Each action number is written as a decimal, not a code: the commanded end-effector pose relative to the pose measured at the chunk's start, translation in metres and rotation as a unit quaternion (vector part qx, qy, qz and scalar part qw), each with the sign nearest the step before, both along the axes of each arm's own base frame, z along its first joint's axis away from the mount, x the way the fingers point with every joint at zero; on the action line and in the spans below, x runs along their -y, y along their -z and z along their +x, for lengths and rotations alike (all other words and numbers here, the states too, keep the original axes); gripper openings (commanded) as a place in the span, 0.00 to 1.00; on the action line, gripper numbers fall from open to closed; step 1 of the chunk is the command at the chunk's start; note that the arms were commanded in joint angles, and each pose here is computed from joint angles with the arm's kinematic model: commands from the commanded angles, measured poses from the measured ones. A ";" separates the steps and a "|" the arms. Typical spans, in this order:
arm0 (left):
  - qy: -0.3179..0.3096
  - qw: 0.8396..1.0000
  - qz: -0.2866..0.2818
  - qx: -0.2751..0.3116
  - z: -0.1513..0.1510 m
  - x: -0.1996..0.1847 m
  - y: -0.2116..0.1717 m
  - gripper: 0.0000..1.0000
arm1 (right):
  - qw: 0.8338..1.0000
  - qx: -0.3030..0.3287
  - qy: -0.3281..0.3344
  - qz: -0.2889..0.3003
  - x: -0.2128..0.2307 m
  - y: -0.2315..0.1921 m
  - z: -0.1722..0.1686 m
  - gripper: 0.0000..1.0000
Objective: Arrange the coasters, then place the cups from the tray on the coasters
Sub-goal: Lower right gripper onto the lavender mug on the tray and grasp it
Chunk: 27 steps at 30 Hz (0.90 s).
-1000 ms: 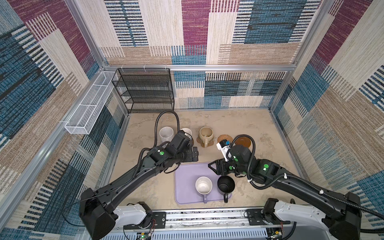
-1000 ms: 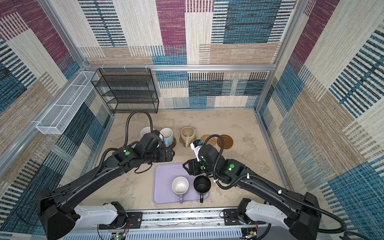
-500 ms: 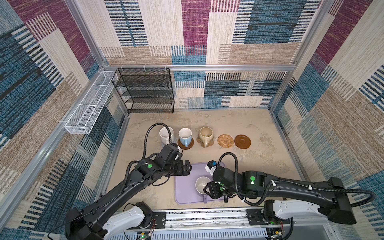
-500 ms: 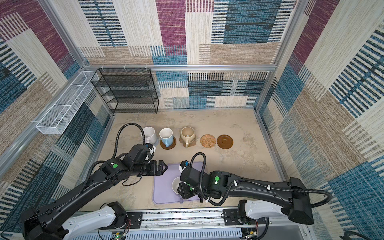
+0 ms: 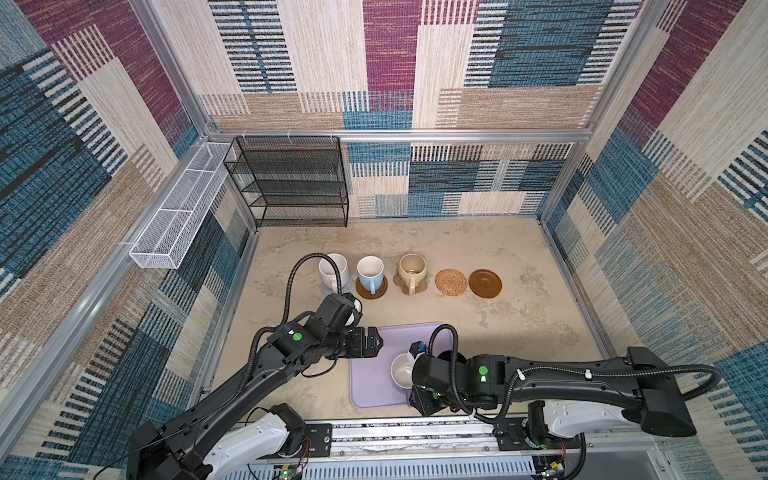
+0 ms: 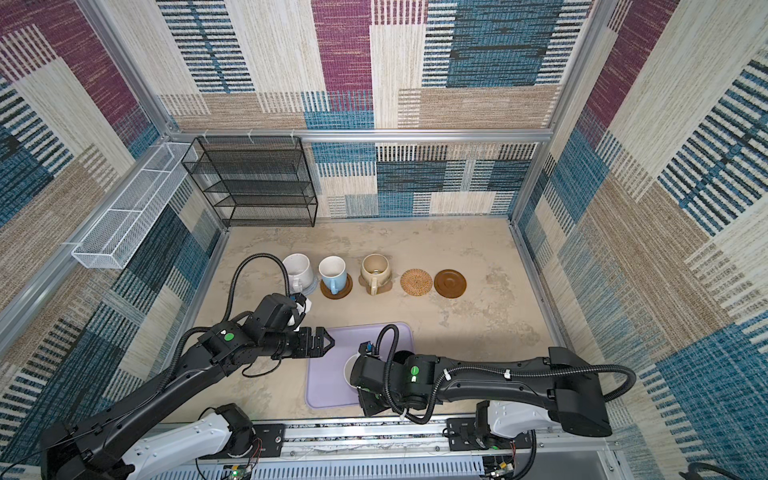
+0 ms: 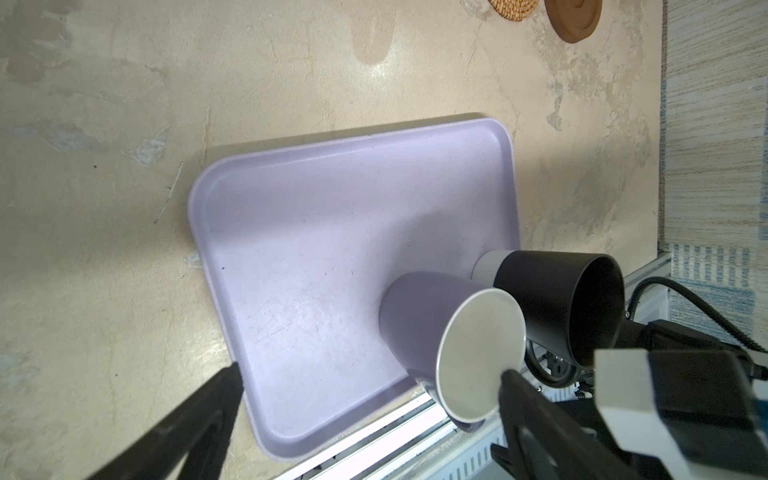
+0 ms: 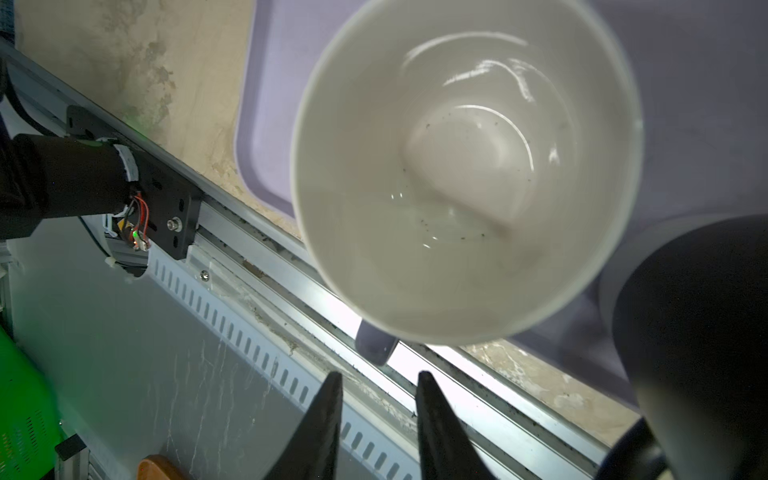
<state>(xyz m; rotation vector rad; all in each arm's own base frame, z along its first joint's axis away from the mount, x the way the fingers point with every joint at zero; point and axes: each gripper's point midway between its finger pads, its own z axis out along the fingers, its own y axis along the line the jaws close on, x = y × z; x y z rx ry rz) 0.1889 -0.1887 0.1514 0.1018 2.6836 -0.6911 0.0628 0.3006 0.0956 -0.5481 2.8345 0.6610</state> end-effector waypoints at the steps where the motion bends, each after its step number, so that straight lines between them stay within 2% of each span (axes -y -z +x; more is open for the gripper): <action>1: 0.011 0.999 -0.030 0.005 -0.001 0.008 -0.004 0.99 | 1.000 0.005 0.012 0.011 -0.011 0.002 0.005 0.37; 6: -0.006 0.999 -0.048 0.004 0.001 0.003 0.002 0.99 | 1.000 0.016 0.019 -0.001 -0.017 0.012 0.011 0.38; 13: -0.022 0.998 -0.054 -0.009 0.000 0.001 0.010 0.99 | 0.997 0.053 0.044 -0.035 -0.012 0.018 0.031 0.31; 18: -0.018 0.995 -0.097 -0.013 -0.001 0.012 0.012 0.99 | 0.994 0.074 0.056 -0.052 -0.010 0.022 0.049 0.29; 21: -0.031 0.996 -0.088 -0.005 0.000 0.006 0.014 0.99 | 0.993 0.091 0.054 -0.057 -0.014 0.024 0.058 0.32; 27: -0.041 0.996 -0.075 0.010 0.001 -0.003 0.013 0.99 | 0.990 0.125 0.040 -0.054 -0.024 0.022 0.070 0.30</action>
